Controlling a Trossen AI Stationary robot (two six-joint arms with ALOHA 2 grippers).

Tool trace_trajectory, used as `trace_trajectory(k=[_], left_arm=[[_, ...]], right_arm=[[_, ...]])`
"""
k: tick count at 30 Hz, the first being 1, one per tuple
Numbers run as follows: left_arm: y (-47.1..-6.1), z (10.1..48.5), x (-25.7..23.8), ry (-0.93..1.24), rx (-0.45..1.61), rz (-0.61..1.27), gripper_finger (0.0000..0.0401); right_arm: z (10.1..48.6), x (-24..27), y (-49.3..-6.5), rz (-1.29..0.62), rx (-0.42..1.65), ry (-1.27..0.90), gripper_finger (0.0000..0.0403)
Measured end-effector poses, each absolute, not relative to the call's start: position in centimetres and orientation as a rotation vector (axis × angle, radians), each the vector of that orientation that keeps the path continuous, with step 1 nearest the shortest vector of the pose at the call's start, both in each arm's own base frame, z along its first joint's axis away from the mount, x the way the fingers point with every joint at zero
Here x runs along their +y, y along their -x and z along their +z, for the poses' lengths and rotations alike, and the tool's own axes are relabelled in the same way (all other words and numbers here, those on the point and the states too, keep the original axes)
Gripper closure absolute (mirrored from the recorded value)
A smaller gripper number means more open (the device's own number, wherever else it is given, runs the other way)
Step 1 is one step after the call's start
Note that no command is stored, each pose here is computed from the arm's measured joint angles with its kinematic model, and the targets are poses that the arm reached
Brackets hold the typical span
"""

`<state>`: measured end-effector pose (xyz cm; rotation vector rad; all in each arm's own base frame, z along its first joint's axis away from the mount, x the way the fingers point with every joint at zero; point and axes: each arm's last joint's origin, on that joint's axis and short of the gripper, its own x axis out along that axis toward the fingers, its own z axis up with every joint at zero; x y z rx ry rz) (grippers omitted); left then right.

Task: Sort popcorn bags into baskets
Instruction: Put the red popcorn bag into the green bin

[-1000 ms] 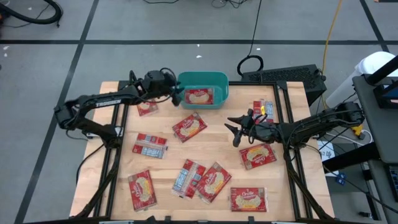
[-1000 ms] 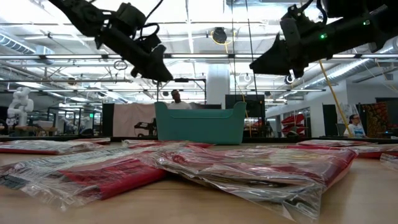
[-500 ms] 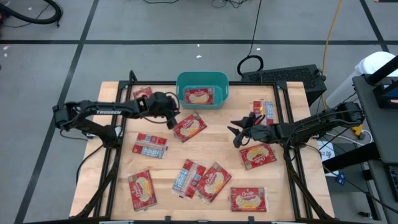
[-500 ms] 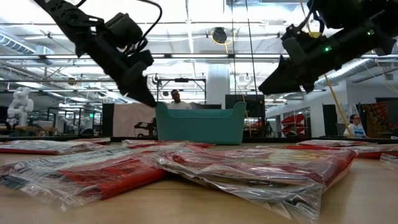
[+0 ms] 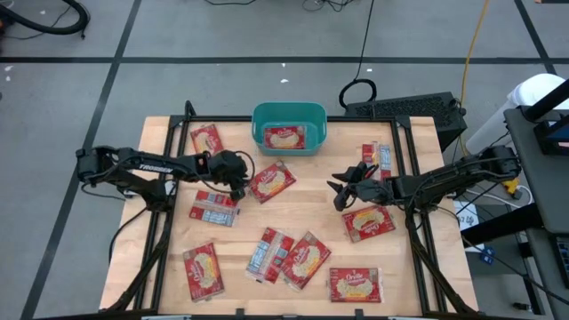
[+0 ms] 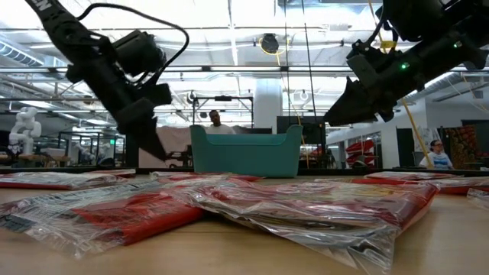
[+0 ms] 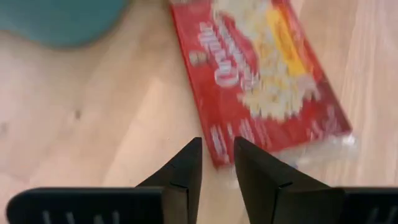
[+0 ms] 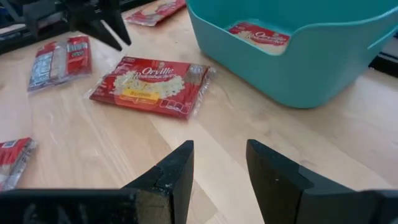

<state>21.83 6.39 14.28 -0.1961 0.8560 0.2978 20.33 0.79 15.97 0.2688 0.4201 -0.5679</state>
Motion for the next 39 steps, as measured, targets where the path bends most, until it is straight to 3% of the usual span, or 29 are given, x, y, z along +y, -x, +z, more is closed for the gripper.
trace_trajectory(k=[3,11,17,22,30,39], left_arm=[[-21.5,13.8,6.3,0.241,0.859,0.316,0.0268],[-21.4,13.0,5.5,0.313,0.804,0.283,0.0131],[-21.7,11.9,5.6,0.337,0.816,0.340,0.0102],[-22.3,11.0,5.5,0.305,0.817,0.256,0.0169],[-23.0,10.9,5.8,0.136,0.772,0.197,0.0379],[-23.7,14.6,5.5,-0.075,0.568,0.141,0.0395]], right_arm=[[16.1,0.8,-20.4,-0.558,0.407,-0.247,0.0264],[16.2,0.2,-20.5,-0.578,0.403,-0.229,0.0264],[16.2,-0.1,-20.6,-0.588,0.409,-0.211,0.0264],[16.5,-0.1,-20.7,-0.581,0.377,-0.213,0.0264],[16.9,-0.1,-20.6,-0.539,0.199,-0.228,0.0264],[20.6,1.1,-23.5,-0.382,0.180,-0.269,0.0264]])
